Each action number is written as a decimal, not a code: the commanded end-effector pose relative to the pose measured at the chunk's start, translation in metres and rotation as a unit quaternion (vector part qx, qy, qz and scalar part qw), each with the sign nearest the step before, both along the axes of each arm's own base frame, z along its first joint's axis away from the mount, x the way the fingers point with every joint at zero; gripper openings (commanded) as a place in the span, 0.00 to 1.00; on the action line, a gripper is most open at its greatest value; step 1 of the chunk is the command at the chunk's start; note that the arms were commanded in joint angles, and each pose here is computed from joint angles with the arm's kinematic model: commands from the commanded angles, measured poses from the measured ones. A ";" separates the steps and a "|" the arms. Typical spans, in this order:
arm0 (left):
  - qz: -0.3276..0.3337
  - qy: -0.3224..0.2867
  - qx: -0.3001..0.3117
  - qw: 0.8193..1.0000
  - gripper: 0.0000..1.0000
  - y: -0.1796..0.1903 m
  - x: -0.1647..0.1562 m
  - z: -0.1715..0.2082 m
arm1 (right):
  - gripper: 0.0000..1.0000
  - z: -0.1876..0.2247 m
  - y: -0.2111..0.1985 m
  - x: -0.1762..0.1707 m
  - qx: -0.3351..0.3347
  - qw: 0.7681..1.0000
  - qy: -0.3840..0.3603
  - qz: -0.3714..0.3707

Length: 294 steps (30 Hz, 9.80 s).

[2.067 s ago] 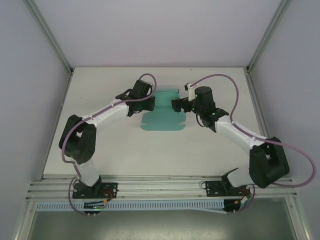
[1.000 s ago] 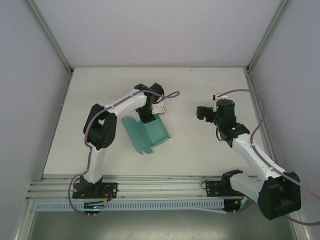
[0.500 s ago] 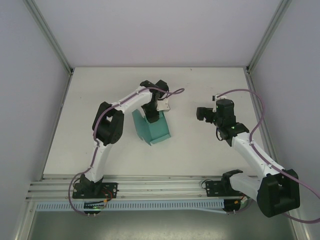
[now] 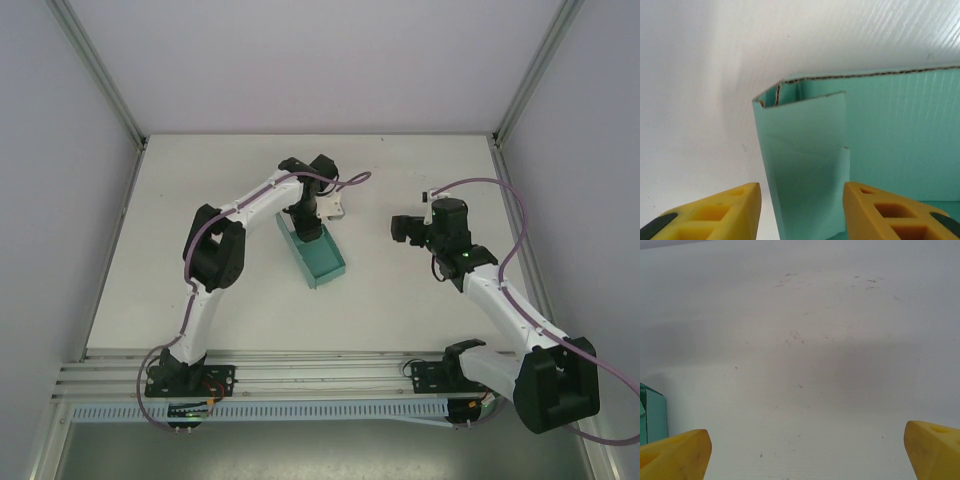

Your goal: Assemble paper box

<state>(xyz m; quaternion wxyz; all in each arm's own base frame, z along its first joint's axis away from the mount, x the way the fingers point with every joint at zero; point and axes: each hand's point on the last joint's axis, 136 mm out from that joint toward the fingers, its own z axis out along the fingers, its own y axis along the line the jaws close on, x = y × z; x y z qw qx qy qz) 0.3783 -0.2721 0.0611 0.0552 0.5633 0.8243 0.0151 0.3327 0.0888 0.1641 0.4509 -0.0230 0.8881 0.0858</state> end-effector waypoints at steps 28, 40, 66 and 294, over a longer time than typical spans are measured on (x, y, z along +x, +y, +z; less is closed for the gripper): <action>-0.044 0.019 0.049 0.998 0.07 0.020 -0.007 -0.071 | 0.99 0.003 -0.008 -0.010 -0.005 1.000 -0.005 -0.001; -0.037 0.022 0.090 0.995 0.19 0.038 -0.011 -0.089 | 0.99 0.001 -0.009 -0.010 -0.006 1.000 -0.003 -0.004; 0.252 -0.335 -0.097 0.903 0.00 0.009 0.117 0.115 | 0.99 0.026 0.038 0.004 0.131 0.991 -0.028 0.029; 0.017 -0.032 -0.280 0.959 0.47 0.023 0.049 0.068 | 0.58 -0.015 0.126 0.070 0.041 0.889 0.152 0.430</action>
